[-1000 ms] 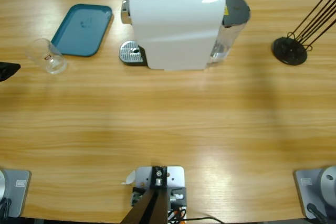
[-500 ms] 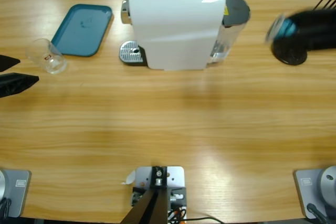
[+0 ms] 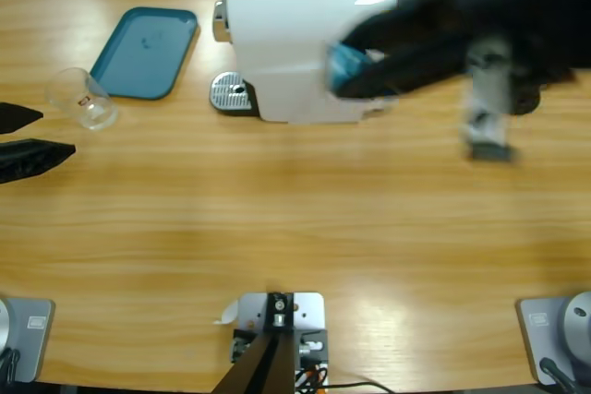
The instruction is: Pour coffee
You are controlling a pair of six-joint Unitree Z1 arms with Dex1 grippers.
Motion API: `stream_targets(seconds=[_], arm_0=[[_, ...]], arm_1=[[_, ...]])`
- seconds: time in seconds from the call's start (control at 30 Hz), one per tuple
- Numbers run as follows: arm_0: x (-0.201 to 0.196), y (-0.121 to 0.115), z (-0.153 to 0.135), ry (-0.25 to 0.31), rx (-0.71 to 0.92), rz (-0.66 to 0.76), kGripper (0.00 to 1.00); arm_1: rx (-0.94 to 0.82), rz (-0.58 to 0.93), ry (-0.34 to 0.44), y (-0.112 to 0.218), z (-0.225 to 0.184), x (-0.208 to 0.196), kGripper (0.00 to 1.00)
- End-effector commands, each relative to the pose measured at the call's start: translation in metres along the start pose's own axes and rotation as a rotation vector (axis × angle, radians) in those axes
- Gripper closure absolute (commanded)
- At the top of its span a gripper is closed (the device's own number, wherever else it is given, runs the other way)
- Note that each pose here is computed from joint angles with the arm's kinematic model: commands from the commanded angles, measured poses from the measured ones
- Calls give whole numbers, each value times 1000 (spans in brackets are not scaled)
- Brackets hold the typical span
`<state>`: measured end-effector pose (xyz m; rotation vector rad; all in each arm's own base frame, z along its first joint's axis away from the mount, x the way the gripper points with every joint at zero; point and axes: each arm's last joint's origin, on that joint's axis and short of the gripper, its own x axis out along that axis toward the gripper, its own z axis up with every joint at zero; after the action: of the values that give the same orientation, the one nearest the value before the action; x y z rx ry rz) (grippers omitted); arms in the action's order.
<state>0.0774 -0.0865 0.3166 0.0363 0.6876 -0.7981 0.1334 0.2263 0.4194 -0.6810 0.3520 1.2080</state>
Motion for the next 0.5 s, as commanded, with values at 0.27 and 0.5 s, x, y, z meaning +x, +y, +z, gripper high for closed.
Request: stream_targets(seconds=[0.27, 0.5], arm_0=[[-3, 5, -15, 40, -18, 16, 59], [-5, 7, -16, 38, -27, 29, 63]], arm_1=[[-203, 27, 149, -42, 32, 107, 1000], [-166, -36, 147, -85, 21, 104, 1000]])
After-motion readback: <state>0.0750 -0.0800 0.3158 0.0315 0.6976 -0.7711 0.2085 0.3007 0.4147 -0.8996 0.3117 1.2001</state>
